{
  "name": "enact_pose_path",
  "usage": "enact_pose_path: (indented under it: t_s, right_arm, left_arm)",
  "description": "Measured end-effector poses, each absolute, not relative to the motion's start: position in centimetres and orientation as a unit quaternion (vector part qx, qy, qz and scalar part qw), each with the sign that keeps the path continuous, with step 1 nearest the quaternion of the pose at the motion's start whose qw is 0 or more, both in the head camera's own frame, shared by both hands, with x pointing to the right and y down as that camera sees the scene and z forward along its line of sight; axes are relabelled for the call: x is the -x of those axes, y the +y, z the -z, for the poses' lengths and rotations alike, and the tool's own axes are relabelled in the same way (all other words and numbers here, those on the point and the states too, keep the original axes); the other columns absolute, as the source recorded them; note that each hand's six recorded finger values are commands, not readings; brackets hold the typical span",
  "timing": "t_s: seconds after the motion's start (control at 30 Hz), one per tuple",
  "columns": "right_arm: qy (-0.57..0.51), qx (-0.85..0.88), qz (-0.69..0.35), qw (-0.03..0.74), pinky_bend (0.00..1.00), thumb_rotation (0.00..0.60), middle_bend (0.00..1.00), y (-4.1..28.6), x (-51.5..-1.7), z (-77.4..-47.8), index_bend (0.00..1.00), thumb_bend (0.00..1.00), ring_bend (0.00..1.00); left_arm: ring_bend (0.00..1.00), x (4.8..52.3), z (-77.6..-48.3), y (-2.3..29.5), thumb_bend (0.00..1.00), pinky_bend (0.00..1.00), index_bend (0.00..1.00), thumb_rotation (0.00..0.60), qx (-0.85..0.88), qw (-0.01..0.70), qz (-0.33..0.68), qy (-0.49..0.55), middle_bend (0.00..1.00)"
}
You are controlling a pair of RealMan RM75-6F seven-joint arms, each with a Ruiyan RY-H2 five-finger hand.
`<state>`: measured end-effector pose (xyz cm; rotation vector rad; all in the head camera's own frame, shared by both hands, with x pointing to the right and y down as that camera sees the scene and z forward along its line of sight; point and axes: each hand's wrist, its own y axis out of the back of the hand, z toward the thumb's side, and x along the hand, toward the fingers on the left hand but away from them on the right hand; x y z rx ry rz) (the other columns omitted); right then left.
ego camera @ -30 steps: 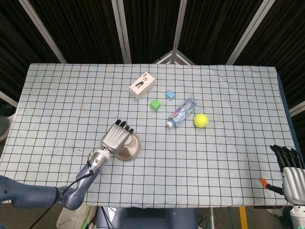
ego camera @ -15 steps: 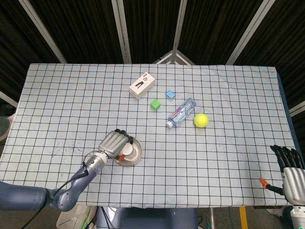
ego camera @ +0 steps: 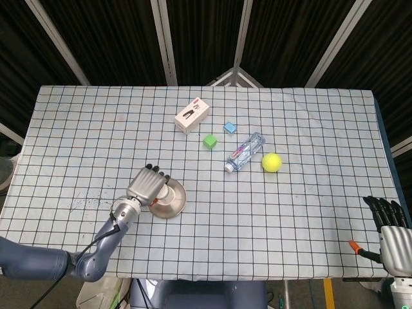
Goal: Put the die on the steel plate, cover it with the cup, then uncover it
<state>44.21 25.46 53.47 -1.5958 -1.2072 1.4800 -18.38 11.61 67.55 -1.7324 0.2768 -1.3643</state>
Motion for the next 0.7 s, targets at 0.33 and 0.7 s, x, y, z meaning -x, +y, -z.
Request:
enact_pose_path:
  t_s: [0.33, 0.7]
  right_arm:
    - [-0.460, 0.608, -0.564, 0.318, 0.03, 0.600, 0.14, 25.5, -44.3, -53.5, 0.12, 0.13, 0.10]
    - [-0.458, 0.609, -0.565, 0.316, 0.03, 0.600, 0.14, 25.5, -44.3, -53.6, 0.12, 0.13, 0.10]
  left_arm:
    - [0.23, 17.0, -69.0, 11.1, 0.43, 0.21, 0.46, 0.600, 0.664, 0.508, 0.538, 0.108, 0.40]
    - [0.24, 15.1, -69.3, 12.9, 0.43, 0.22, 0.47, 0.600, 0.728, 0.474, 0.478, 0.132, 0.40]
